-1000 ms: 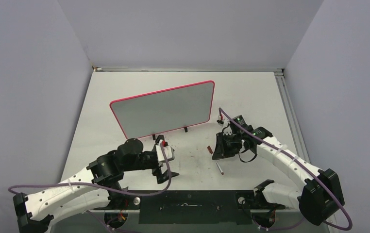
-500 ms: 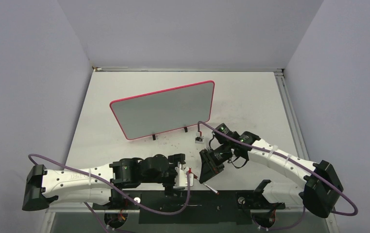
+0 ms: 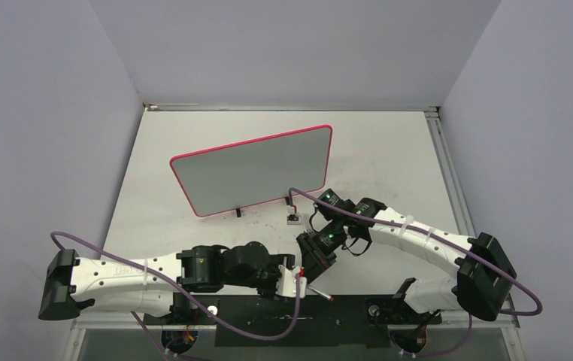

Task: Write a sentence on the whiteboard
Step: Open the whiteboard marker at the center of the board.

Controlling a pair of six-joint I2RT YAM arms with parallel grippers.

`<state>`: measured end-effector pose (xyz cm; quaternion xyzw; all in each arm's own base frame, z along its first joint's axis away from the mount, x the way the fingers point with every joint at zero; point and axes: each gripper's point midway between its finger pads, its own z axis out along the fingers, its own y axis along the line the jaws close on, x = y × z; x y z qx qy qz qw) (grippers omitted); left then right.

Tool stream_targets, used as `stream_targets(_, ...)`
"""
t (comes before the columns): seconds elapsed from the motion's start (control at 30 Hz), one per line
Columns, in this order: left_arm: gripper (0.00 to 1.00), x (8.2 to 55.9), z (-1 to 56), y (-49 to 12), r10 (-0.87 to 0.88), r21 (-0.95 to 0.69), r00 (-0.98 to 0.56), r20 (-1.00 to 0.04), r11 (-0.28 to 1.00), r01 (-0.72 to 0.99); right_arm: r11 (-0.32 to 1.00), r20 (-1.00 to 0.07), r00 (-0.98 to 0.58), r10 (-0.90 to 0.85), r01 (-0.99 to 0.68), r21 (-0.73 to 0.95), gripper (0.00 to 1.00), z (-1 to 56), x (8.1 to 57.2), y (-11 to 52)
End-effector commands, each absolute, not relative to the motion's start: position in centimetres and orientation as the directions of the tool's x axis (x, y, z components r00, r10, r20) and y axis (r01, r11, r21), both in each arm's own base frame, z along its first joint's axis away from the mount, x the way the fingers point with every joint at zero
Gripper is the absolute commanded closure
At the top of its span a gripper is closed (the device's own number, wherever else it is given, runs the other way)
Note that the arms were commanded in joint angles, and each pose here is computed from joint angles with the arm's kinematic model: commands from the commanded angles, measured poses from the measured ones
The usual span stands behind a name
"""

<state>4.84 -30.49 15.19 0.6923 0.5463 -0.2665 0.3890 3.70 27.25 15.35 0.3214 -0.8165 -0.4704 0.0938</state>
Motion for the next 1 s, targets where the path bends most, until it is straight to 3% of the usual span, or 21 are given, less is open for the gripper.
stream_targets(0.0,0.55,4.5,16.8,-31.7,0.511,0.247,0.264,-0.818,-0.103,0.964,0.266,-0.218,-0.738,-0.638,-0.478,0.837,0.95,17.1,3.8,28.0)
stream_targets(0.2,0.66,4.7,16.0,-31.7,0.551,0.242,0.257,-0.794,-0.102,0.965,0.241,-0.232,-0.730,-0.643,-0.480,0.844,0.95,18.1,3.6,28.4)
stream_targets(0.23,0.73,4.8,16.0,-31.7,0.557,0.244,0.256,-0.790,-0.097,0.965,0.240,-0.231,-0.728,-0.645,-0.481,0.843,0.95,18.1,3.5,28.4)
stream_targets(0.3,0.97,5.3,16.0,-31.7,0.568,0.253,0.247,-0.785,-0.069,0.965,0.245,-0.230,-0.726,-0.648,-0.485,0.839,0.95,18.2,3.4,28.3)
stream_targets(0.33,1.00,5.5,16.0,-31.6,0.570,0.254,0.239,-0.786,-0.055,0.966,0.248,-0.231,-0.726,-0.648,-0.488,0.837,0.95,18.1,3.5,28.3)
stream_targets(0.37,1.00,5.9,16.1,-31.6,0.570,0.260,0.227,-0.790,-0.025,0.965,0.260,-0.231,-0.729,-0.645,-0.493,0.831,0.95,18.0,3.6,28.2)
stream_targets(0.4,1.00,6.2,16.2,-31.6,0.568,0.252,0.203,-0.798,0.009,0.968,0.277,-0.234,-0.734,-0.638,-0.502,0.819,0.89,17.8,3.9,28.2)
stream_targets(0.43,1.00,6.4,16.4,-31.5,0.565,0.242,0.180,-0.805,0.036,0.969,0.295,-0.241,-0.741,-0.627,-0.512,0.806,0.79,17.7,4.4,28.2)
stream_targets(0.5,1.00,6.5,16.5,-31.3,0.558,0.210,0.144,-0.817,0.054,0.976,0.329,-0.276,-0.763,-0.585,-0.534,0.779,0.46,17.9,5.6,28.0)
stream_targets(0.53,1.00,6.6,16.6,-31.2,0.553,0.187,0.122,-0.824,0.062,0.980,0.345,-0.297,-0.778,-0.553,-0.539,0.768,0.38,18.2,6.5,27.9)
stream_targets(0.63,1.00,6.8,17.0,-30.9,0.524,0.109,0.061,-0.849,0.061,0.992,0.353,-0.364,-0.821,-0.441,-0.531,0.770,0.24,19.6,8.5,27.2)
stream_targets(0.8,1.00,7.2,17.9,-30.7,0.487,0.041,0.006,-0.873,0.061,0.997,0.371,-0.403,-0.853,-0.332,-0.511,0.776,0.18,20.1,9.4,26.5)
stream_targets(0.97,1.00,7.0,18.1,-30.9,0.490,0.002,-0.020,-0.871,0.044,0.999,0.356,-0.405,-0.869,-0.285,-0.488,0.797,0.31,20.6,9.1,26.9)
